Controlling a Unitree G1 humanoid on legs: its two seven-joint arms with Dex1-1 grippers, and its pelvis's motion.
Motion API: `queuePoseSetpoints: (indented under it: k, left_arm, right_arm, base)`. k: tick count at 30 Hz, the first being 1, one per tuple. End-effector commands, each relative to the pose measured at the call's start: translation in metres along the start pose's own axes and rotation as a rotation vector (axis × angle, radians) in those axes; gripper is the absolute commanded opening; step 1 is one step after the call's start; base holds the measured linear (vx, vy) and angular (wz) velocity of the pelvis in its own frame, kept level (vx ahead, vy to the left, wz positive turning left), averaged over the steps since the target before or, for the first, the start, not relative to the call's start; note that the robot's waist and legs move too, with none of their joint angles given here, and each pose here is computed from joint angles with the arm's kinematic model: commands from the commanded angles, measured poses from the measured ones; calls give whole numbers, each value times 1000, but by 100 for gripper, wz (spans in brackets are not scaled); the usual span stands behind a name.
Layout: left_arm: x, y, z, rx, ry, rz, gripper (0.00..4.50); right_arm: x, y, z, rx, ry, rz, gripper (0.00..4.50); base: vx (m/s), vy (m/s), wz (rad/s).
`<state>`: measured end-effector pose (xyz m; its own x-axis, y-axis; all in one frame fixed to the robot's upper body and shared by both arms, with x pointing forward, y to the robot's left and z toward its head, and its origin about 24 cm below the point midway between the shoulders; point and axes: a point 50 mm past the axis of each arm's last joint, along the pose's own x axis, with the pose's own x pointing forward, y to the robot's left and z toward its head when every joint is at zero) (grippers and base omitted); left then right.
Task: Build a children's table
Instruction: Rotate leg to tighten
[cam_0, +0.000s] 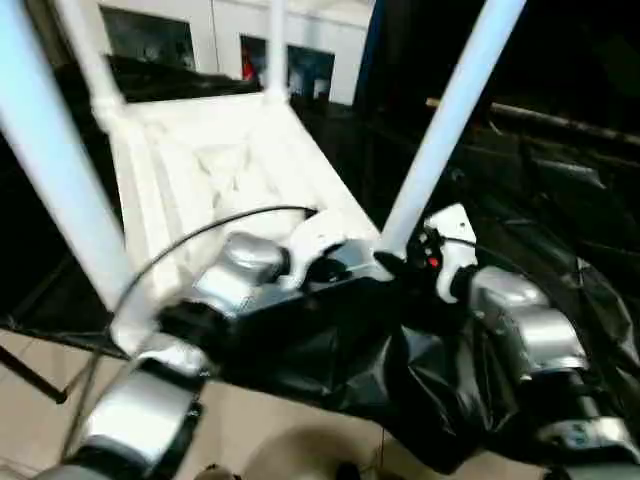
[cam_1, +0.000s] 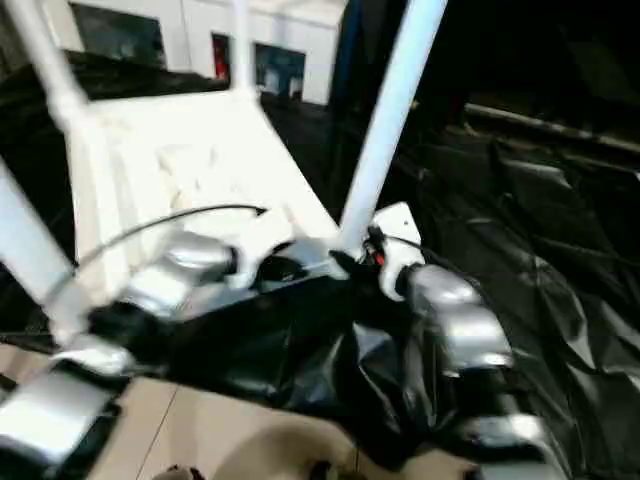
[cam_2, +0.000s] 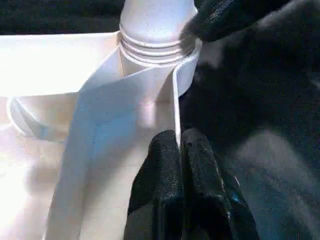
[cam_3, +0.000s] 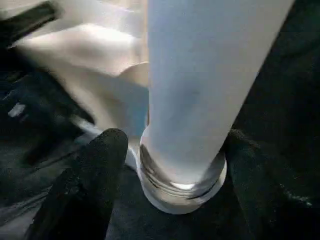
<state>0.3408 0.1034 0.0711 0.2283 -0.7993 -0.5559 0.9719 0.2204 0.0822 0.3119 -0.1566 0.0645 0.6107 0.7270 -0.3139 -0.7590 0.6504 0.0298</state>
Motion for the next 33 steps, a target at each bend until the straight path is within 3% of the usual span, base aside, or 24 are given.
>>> queuePoseSetpoints:
  k: [1, 5, 10, 21, 26, 30, 33]
  left_arm:
    - [14, -18, -1, 26, 7, -162, 0]
    - [6, -20, -4, 21, -5, -206, 0]
    - [3, -20, -5, 23, -4, -222, 0]
    - [-3, -22, -6, 24, -6, -250, 0]
    - [-3, -22, -8, 27, -2, -243, 0]
    - [-2, -19, -7, 15, 2, -192, 0]
    - [10, -7, -2, -34, -7, -14, 0]
  right_arm:
    - [3, 13, 4, -24, -2, 128, 325]
    - [-10, 19, -3, -62, 80, 253, 325]
    - [-15, 22, -4, -71, 98, 315, 325]
    - [-20, 22, -6, -91, 117, 371, 218]
    - [-20, 23, -8, -78, 115, 373, 207]
    - [-17, 23, -11, -40, 90, 338, 207]
    - [-3, 15, -17, 45, 38, 124, 206]
  base:
    - [58, -28, 5]
    - [65, -23, 11]
    - [13, -2, 1]
    - [0, 0, 0]
    - [0, 0, 0]
    - [0, 0, 0]
    - [0, 0, 0]
